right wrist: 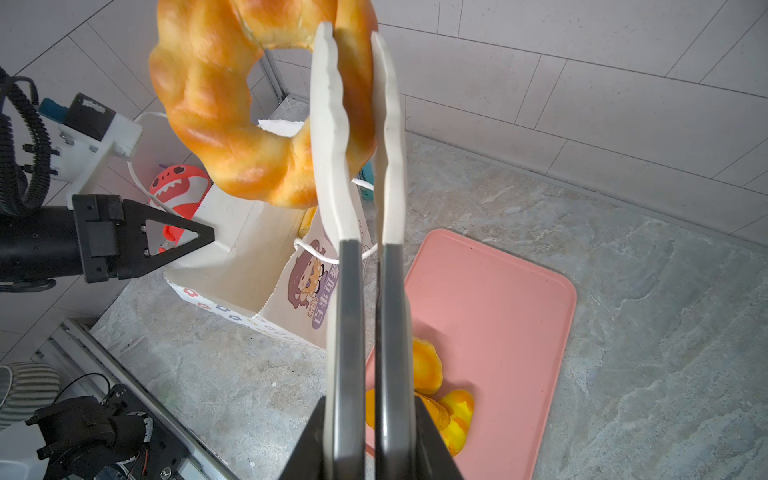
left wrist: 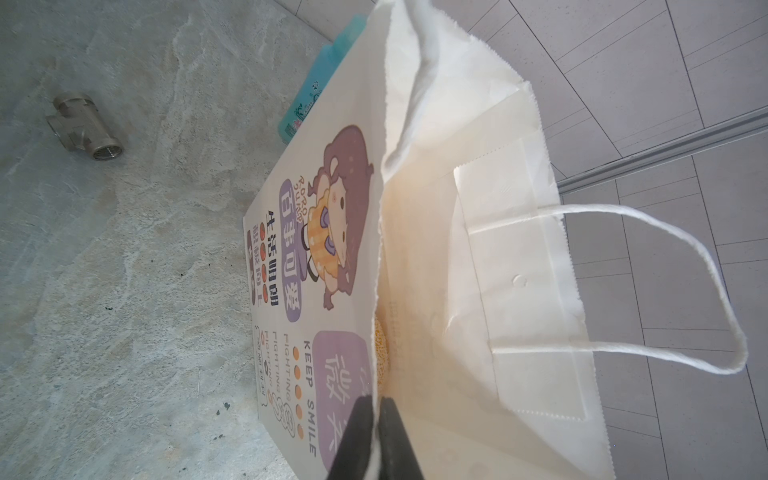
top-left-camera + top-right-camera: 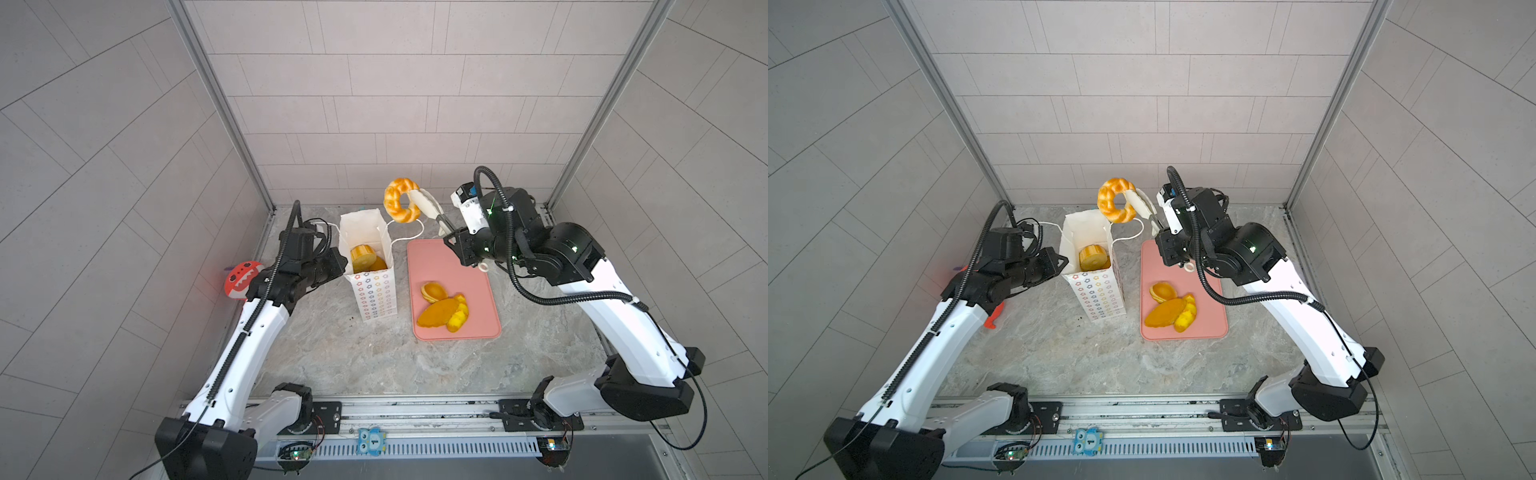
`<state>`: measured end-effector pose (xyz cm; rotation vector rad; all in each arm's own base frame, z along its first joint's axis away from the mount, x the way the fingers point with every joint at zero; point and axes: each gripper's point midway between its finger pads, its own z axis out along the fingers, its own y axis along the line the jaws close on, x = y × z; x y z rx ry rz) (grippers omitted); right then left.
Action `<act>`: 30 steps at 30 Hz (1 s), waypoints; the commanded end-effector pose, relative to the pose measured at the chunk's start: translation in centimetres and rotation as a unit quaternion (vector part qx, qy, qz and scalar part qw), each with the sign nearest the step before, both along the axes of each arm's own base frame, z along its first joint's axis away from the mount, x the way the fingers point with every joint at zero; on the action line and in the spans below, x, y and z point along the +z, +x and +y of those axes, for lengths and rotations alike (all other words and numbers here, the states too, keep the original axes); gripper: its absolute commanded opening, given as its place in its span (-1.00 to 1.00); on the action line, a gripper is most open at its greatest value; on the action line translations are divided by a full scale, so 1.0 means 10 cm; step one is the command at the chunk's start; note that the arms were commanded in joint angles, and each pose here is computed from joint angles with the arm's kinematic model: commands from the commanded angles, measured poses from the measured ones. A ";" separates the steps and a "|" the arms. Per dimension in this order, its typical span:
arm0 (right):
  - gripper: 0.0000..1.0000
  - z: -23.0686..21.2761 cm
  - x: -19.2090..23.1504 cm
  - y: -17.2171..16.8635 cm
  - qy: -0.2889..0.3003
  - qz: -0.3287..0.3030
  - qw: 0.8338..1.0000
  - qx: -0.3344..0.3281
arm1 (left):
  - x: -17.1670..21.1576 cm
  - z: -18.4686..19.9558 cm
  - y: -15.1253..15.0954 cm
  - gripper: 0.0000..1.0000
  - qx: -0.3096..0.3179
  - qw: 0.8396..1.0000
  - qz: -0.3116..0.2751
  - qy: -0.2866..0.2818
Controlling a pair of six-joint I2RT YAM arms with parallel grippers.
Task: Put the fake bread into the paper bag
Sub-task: 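Carry the ring donut with the right gripper over the bag opening, then lower the ring donut into the bag and open the right gripper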
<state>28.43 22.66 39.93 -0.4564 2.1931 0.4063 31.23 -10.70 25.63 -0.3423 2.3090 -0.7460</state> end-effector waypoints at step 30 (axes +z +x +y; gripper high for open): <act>-0.47 0.60 -0.23 0.16 -0.134 -0.030 0.990 0.034 | 0.18 -0.02 0.00 -0.80 -0.003 1.000 -0.021 -0.005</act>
